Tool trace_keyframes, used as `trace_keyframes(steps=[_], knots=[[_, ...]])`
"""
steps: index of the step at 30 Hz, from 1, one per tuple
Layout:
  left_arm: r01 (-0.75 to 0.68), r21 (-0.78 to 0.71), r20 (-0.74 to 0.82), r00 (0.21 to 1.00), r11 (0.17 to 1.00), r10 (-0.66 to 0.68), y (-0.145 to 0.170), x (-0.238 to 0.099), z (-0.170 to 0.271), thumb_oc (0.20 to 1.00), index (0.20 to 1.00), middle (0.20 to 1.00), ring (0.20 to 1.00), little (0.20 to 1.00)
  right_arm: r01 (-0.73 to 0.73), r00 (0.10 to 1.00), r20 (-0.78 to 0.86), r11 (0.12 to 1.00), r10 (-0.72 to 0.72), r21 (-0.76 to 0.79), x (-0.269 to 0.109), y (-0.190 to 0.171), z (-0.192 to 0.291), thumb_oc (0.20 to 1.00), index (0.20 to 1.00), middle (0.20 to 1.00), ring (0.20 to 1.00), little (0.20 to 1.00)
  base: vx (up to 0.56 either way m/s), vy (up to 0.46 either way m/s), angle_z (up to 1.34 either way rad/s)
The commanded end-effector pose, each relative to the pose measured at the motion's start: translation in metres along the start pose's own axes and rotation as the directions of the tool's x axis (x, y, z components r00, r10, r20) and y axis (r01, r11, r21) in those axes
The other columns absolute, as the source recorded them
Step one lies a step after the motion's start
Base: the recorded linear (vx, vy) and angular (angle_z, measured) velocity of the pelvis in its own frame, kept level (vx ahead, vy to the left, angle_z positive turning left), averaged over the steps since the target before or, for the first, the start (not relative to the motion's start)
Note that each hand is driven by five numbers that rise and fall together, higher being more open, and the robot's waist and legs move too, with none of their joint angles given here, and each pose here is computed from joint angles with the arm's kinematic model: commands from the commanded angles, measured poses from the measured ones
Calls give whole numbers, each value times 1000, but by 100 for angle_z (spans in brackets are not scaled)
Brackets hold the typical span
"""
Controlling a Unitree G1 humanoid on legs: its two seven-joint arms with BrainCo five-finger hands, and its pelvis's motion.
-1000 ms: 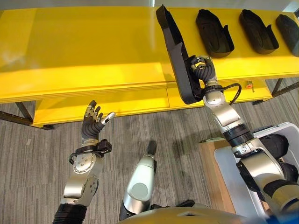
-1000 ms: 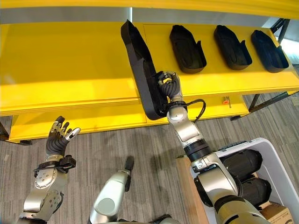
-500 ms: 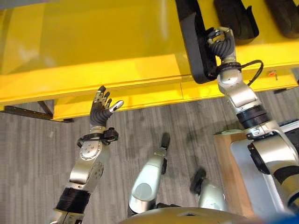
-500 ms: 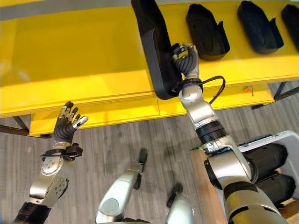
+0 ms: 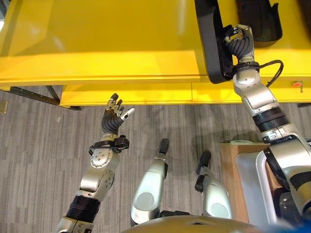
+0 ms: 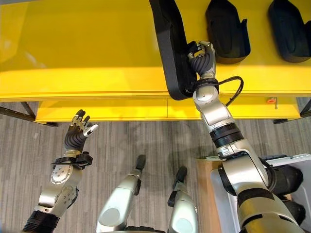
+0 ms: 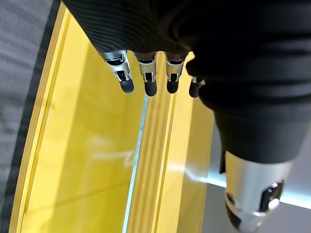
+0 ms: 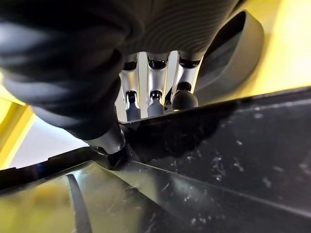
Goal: Move parts from the plastic box to the shelf.
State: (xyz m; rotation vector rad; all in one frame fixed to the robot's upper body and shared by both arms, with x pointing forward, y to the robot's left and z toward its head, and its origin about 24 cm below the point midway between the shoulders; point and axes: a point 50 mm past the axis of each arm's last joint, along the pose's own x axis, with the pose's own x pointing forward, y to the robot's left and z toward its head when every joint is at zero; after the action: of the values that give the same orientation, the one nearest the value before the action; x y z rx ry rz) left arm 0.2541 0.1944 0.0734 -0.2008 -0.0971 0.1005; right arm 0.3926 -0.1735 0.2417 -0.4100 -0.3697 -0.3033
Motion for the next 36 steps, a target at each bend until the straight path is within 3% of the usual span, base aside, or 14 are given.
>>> trace_keyframes(steps=[1,15,23,28,36], knots=[[101,-19,86,991,995,-99,-14,-5,20,1000,1000,1000,1000,1000,64,974,214,996,-77,67,21,-18,62,200,200,200,200,200,6,-98,1],[92,-44,103,991,995,-87,-12,-8,24,1000,1000,1000,1000,1000,70,983,169,997,-76,39,30,-6,65,200,200,200,200,200,-20,-92,10],[58,-44,75,996,997,-55,-4,-10,19,1000,1000,1000,1000,1000,70,982,172,997,-77,41,23,-8,57,200,200,200,200,200,141,247,12],[101,-12,108,989,995,-100,-11,-2,26,1000,1000,1000,1000,1000,132,974,175,987,-146,90,25,-26,60,200,200,200,200,200,79,178,10],[137,3,137,981,991,-136,-17,3,34,1000,1000,1000,1000,1000,243,950,191,969,-246,38,39,-62,74,200,200,200,200,200,119,101,10]])
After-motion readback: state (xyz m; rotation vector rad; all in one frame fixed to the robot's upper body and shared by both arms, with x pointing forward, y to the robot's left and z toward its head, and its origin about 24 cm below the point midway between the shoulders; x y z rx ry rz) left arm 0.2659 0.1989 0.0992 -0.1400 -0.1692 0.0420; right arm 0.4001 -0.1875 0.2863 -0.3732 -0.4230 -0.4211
